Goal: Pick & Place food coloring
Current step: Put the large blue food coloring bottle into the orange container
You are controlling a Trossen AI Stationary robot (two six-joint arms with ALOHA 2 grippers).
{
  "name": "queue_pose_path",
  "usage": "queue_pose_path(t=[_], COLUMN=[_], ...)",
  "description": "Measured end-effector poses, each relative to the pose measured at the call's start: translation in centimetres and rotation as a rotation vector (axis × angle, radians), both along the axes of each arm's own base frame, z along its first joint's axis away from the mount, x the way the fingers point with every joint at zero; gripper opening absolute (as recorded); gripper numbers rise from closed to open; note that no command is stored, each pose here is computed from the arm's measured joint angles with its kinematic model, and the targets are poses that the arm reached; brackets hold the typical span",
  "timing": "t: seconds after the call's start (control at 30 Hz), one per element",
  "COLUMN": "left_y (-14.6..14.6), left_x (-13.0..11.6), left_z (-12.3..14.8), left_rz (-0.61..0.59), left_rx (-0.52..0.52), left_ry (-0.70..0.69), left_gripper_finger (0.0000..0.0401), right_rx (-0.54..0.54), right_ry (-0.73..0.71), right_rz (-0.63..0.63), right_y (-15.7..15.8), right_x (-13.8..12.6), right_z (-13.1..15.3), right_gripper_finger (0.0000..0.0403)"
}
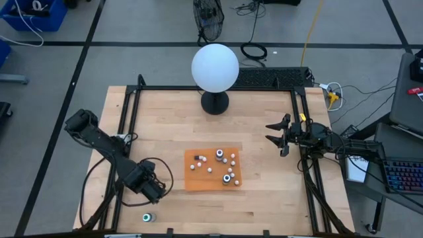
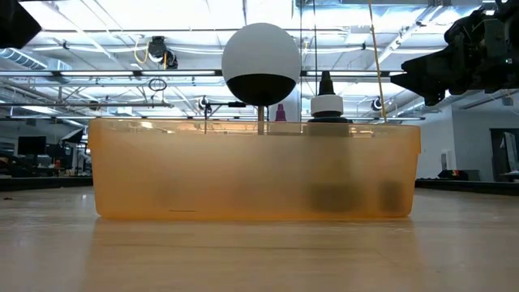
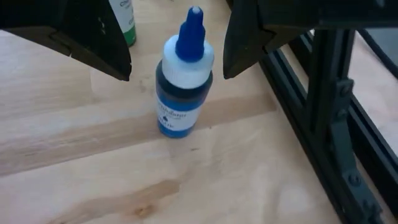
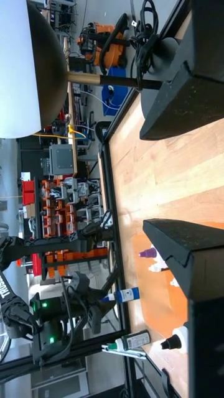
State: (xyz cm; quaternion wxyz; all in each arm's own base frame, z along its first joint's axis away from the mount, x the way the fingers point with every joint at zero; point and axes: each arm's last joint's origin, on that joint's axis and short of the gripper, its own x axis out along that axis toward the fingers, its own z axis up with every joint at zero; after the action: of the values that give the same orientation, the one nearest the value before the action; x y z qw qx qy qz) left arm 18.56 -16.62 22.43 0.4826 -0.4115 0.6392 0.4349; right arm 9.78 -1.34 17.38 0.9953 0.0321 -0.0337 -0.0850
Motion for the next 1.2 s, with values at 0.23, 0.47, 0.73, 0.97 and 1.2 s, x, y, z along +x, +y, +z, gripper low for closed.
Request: queue_pose_path(t=[0.23, 0.47, 0.73, 0.97, 1.2], left_y=[-0.8, -0.8, -1.2, -1.3, -1.2], left_x=[-0.5, -0.5, -0.4, -0.8, -0.8], left_z=[0.0, -0.1, -0.7, -2.6, -3.1], left_rz=[0.055, 0.065, 0.062, 0.073, 0.066], left_rx=[0.013, 0.044, 0.034, -0.004, -0.003], left_ry=[-0.007, -0.035, -0.062, -0.063, -0.074], left_gripper_finger=[0.0255, 0.0255, 0.0255, 0.0255, 0.0254], right_rx=[0.000, 0.000, 0.000, 0.000, 0.000], right_ry=[0.000, 0.000, 0.000, 0.000, 0.000], right_rz=[0.000, 0.000, 0.000, 0.000, 0.000], right_y=[0.0, 0.0, 0.0, 0.0, 0.0], right_x=[0.0, 0.0, 0.0, 0.0, 0.0], right_z=[0.0, 0.0, 0.0, 0.0, 0.0], right_gripper_finger=[0.0208, 0.0208, 0.0208, 0.0208, 0.0208])
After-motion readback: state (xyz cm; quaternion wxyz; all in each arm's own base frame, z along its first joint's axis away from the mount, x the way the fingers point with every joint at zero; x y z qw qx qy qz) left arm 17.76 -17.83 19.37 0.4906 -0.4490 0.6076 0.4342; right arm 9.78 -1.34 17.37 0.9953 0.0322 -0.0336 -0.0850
